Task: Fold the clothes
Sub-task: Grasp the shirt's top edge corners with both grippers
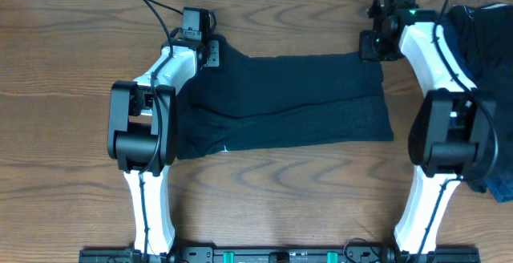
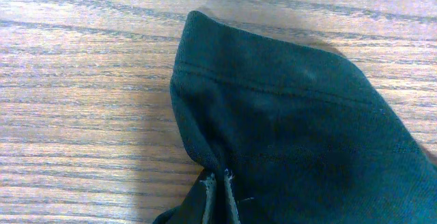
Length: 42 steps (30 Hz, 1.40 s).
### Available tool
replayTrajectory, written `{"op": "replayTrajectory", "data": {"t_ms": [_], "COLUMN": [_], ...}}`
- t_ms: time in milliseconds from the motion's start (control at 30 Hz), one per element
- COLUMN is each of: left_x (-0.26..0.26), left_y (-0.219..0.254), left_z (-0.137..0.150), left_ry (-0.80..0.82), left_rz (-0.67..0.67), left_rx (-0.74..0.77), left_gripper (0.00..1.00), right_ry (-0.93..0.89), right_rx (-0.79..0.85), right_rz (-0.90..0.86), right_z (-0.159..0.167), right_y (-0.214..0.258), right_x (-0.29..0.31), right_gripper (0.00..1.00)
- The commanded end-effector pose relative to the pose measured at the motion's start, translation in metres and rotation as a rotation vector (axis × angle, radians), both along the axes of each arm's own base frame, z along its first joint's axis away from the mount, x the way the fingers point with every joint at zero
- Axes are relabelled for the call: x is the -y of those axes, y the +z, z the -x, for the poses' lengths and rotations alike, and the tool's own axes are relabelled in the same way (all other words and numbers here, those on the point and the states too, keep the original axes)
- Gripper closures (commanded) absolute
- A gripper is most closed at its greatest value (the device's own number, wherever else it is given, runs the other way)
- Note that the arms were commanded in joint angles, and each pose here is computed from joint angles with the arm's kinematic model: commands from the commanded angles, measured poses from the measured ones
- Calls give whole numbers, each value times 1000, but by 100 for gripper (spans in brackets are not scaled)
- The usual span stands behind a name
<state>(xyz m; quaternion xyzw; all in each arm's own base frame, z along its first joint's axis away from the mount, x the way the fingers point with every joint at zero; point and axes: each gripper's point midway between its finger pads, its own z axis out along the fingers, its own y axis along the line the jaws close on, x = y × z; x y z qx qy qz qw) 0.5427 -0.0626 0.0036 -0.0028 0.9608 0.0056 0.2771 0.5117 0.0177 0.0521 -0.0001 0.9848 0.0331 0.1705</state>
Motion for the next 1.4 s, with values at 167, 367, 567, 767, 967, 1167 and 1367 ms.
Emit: {"op": "replayTrajectory", "data": {"t_ms": [167, 367, 567, 767, 967, 1167, 1367], "left_x": [-2, -2, -2, -2, -2, -2, -2], "left_y": [-8, -8, -8, -8, -8, -8, -8], "left_z": [12, 12, 12, 12, 12, 13, 13], "left_ry": [8, 8, 8, 8, 8, 8, 8], "left_rz": [-2, -2, -2, -2, -2, -2, -2], "left_rx": [-38, -38, -38, -38, -38, -41, -41], "left_gripper": [92, 92, 92, 92, 92, 92, 92], "right_ry": [-29, -29, -38, -22, -28, -29, -30], "right_rx": [-51, -14, 30, 26, 20, 20, 15], "right_rz": [169, 170, 168, 107, 49, 49, 50], "right_z": [-6, -16, -27, -26, -25, -25, -23], "right_y": [-58, -63, -59, -61, -62, -62, -64], "right_x": [34, 35, 38, 28, 19, 20, 20], "right_gripper": [57, 55, 54, 54, 63, 65, 84]}}
